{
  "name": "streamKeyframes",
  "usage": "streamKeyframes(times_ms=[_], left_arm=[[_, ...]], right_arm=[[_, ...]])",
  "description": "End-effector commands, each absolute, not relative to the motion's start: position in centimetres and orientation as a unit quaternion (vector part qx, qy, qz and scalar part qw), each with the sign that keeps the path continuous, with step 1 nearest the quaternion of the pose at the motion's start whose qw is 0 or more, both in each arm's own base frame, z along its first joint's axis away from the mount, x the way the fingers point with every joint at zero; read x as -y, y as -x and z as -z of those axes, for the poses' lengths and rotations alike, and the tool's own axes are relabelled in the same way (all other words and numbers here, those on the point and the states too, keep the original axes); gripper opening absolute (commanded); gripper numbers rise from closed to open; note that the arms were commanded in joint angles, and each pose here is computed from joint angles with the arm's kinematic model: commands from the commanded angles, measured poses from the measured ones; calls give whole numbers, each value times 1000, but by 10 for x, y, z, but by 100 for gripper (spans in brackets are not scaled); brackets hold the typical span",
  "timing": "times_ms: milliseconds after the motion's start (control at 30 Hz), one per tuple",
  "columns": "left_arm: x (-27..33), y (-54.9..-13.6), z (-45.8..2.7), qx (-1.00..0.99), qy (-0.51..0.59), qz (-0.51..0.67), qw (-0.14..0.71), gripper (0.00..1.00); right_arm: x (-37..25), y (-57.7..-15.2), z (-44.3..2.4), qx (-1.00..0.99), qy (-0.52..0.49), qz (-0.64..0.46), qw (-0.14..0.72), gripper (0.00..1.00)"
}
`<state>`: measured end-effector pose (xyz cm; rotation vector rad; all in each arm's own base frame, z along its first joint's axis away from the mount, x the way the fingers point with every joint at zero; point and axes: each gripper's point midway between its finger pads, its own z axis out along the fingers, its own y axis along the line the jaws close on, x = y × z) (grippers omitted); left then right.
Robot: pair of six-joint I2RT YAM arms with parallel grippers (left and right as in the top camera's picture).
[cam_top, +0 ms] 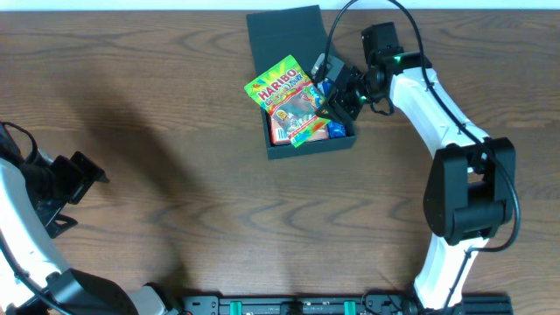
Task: Pack container
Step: 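Push the Haribo bag down flat into the box with the right gripper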
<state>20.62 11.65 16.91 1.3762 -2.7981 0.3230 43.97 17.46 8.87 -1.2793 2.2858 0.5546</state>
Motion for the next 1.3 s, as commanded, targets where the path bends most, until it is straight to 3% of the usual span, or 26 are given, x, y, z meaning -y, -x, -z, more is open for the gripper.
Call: streamKeyframes(times_ms=[0,267,500,1267], left_arm=[[-119,-206,-172,892,-440,-100,-2,95],[-119,-206,-172,892,-440,-100,-2,95],[-119,-206,-172,892,-440,-100,-2,95],[-119,-206,-172,892,-440,-100,-2,95]], right_arm=[[-166,-449,-92,-834,456,-197,239,67],[-156,-450,-96,-851,400,-243,237,71],[-169,-436,-95,-844,355,-342,211,66],[-172,-413,-77,-857,341,-358,148,54]])
